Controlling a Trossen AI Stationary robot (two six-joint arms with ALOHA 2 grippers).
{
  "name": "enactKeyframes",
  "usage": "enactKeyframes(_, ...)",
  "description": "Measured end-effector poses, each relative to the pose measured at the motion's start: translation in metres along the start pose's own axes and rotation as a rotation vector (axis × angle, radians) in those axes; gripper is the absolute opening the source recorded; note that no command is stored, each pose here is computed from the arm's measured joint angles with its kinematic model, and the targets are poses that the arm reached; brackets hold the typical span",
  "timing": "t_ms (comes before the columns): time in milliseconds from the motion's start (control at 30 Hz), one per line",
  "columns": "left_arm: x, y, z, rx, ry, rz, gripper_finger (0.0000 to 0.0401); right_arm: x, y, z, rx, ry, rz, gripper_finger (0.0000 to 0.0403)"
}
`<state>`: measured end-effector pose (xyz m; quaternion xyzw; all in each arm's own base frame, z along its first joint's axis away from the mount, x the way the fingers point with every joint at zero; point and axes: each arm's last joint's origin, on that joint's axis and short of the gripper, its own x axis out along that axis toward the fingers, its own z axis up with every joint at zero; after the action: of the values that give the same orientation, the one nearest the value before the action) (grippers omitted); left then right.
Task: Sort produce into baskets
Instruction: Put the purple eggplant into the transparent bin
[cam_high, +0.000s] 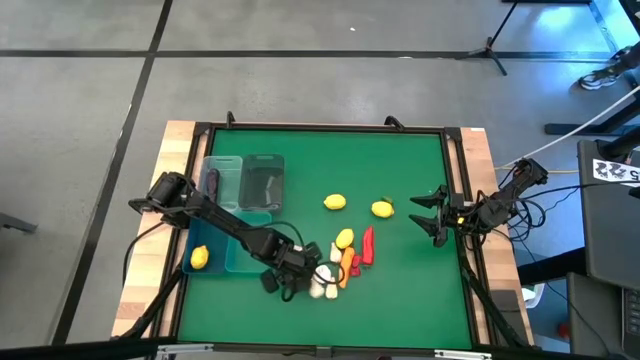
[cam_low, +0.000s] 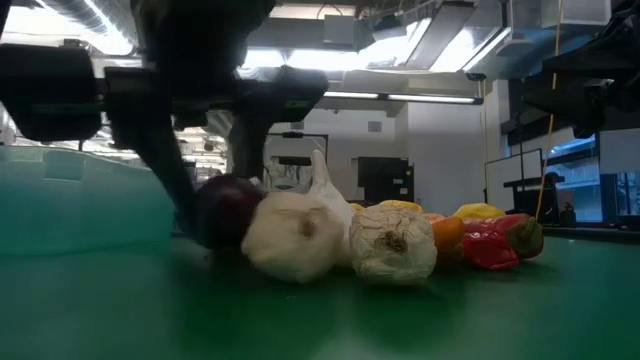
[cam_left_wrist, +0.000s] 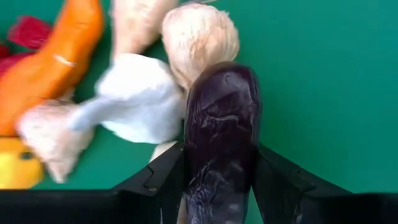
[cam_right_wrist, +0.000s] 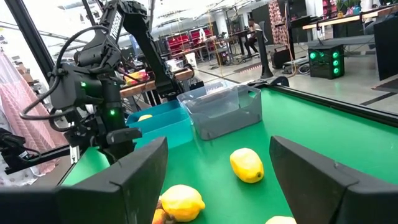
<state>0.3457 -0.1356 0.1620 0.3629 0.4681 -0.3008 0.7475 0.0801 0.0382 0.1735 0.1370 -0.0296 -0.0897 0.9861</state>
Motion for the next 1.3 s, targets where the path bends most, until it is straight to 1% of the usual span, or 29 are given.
enactKeyframes(133,-0.005,0.006,0.004,-0.037,0.023,0.060,0.0157,0.000,0.000,0.000,0.000,0.000,0.000,0.0280)
enactKeyframes(233,-0.014,0.013,0.011,-0.085,0.037,0.152,0.0157,0.000,0.000,0.000,0.000,0.000,0.000,0.0280)
enactKeyframes(367,-0.033,0.025,0.017,-0.178,0.059,0.329,0.0157,0.000,0.000,0.000,0.000,0.000,0.000,0.0280)
enactKeyframes(433,-0.042,0.031,0.019,-0.240,0.089,0.455,0.0157,0.000,0.000,0.000,0.000,0.000,0.000,0.0280)
enactKeyframes(567,-0.066,0.045,0.017,-0.443,0.148,0.767,0.0157,0.000,0.000,0.000,-0.001,0.001,-0.001,0.0280)
enactKeyframes(633,-0.081,0.052,0.011,-0.579,0.159,0.932,0.0157,0.000,0.000,0.000,-0.002,0.001,0.000,0.0280)
enactKeyframes(700,-0.098,0.055,0.000,-0.717,0.169,1.069,0.0157,0.000,0.000,0.000,-0.001,0.001,0.000,0.0280)
enactKeyframes(767,-0.115,0.058,-0.015,-0.868,0.165,1.165,0.0157,0.000,0.000,0.000,-0.001,0.001,-0.001,0.0280)
enactKeyframes(900,-0.153,0.056,-0.054,-1.192,0.129,1.245,0.0157,0.000,0.000,0.000,-0.001,0.001,0.000,0.0280)
enactKeyframes(1000,-0.177,0.050,-0.082,-1.371,0.155,1.278,0.0157,0.000,0.000,0.000,-0.002,0.001,-0.001,0.0280)
enactKeyframes(1133,-0.205,0.040,-0.111,-1.527,0.211,1.312,0.0157,0.000,0.000,0.000,-0.003,0.002,-0.001,0.0280)
enactKeyframes(1233,-0.219,0.037,-0.129,-1.638,0.253,1.315,0.0157,0.000,0.000,0.000,-0.004,0.003,-0.001,0.0280)
enactKeyframes(1300,-0.226,0.036,-0.138,-1.691,0.273,1.321,0.0157,0.000,0.000,0.000,-0.004,0.003,-0.001,0.0280)
